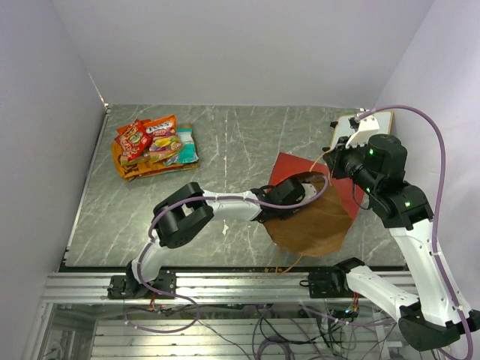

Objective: Take the snacks out of the paper bag
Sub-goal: Take out the snack from the paper bag.

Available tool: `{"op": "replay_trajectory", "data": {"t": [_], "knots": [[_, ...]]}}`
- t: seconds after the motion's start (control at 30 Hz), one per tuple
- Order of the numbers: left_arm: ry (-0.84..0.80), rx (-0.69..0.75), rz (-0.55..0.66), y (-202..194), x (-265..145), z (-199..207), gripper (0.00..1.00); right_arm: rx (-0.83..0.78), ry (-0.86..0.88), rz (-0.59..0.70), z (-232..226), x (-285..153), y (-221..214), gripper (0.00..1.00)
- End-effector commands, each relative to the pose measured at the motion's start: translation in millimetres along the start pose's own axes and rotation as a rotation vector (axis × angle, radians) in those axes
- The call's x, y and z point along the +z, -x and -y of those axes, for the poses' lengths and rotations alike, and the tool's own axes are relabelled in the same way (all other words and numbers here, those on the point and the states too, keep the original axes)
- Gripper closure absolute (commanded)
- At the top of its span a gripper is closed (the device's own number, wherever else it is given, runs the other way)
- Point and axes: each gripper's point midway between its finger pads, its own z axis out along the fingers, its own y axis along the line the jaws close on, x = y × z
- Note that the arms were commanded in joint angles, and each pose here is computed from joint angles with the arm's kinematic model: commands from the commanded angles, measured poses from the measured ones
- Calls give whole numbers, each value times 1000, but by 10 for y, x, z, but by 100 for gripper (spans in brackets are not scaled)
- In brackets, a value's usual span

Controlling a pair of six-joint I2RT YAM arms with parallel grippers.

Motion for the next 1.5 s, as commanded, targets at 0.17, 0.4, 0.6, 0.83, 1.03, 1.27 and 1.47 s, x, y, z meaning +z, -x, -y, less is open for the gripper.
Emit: {"op": "replay_trajectory", "data": {"t": [0.17,0.4,0.6,0.83,1.03,1.27,1.47], "knots": [[-35,-39,68,269,-463,20,57,0,3,19,-10,-50,43,100],[-65,-35,111,416,-849,194,61,2,4,18,-11,-31,41,100],[-67,-89,189,608,-1339,199,64,3,6,10,-15,-6,13,100],[-87,-149,289,847,-1863,84,77,7,23,4,-49,31,2,100],[-72,-197,362,1005,-2264,-69,82,8,33,-2,-68,59,-7,100],[-13,-244,432,1160,-2739,-324,87,13,45,-8,-92,86,-21,100],[116,-319,505,1228,-3090,-748,91,18,55,-13,-111,109,-30,100]]}}
